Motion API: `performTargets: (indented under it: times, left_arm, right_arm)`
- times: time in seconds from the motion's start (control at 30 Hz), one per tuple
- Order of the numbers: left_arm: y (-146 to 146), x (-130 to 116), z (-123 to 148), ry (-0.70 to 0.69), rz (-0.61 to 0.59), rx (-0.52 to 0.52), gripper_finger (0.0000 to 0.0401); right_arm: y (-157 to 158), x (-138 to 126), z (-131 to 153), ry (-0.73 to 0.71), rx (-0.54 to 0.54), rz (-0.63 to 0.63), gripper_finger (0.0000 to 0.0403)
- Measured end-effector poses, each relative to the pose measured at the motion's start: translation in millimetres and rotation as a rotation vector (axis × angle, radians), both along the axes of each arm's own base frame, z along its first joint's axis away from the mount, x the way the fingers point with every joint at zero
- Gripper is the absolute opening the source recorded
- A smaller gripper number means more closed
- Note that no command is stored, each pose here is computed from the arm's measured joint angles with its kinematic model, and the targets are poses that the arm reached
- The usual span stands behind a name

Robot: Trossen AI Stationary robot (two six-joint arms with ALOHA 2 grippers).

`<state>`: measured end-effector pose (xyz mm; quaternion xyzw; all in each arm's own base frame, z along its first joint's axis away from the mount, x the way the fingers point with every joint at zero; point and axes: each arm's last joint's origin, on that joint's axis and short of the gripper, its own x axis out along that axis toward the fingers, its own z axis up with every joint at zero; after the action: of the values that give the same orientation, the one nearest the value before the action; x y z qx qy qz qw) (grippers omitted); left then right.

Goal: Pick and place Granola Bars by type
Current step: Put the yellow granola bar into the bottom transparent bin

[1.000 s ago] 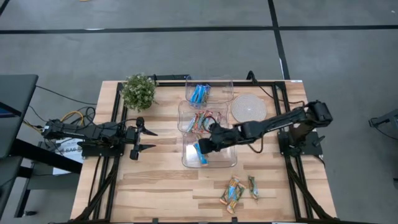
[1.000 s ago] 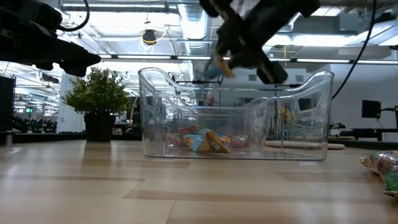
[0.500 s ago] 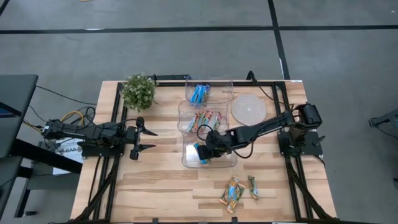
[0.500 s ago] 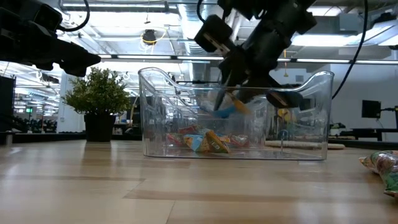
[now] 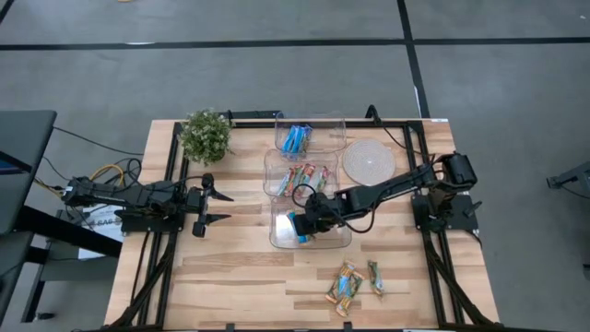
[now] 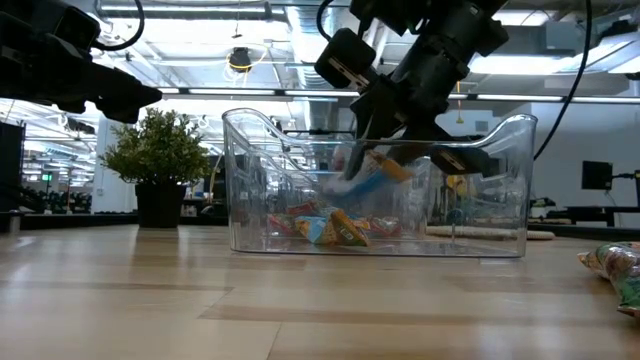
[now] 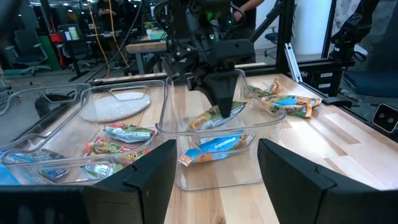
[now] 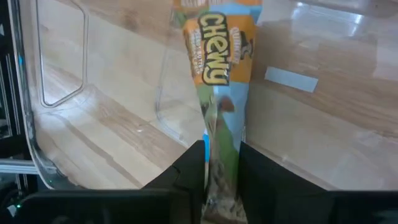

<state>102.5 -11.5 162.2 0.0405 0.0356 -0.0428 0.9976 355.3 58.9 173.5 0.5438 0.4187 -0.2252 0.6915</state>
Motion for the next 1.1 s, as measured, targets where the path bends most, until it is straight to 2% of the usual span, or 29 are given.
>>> performTargets:
  times: [0.27, 0.57, 0.9, 1.1]
  left_arm:
    - [0.0, 0.0, 0.0, 0.0, 0.0, 0.0, 0.0219]
    - [0.0, 0.0, 0.0, 0.0, 0.0, 0.0, 0.0219]
    - [0.0, 0.0, 0.0, 0.0, 0.0, 0.0, 0.0219]
    - [0.0, 0.0, 0.0, 0.0, 0.0, 0.0, 0.0219]
  right_arm:
    - [0.0, -0.2, 0.2, 0.001, 0.0, 0.0, 0.0104]
    - [1.0, 1.9, 3.8, -0.036, 0.024, 0.016, 0.0113]
    - [4.6, -8.2, 53.3, -0.237, 0.001, 0.061, 0.0114]
    - [14.8, -28.8, 97.8, -0.39, 0.054, 0.181, 0.0114]
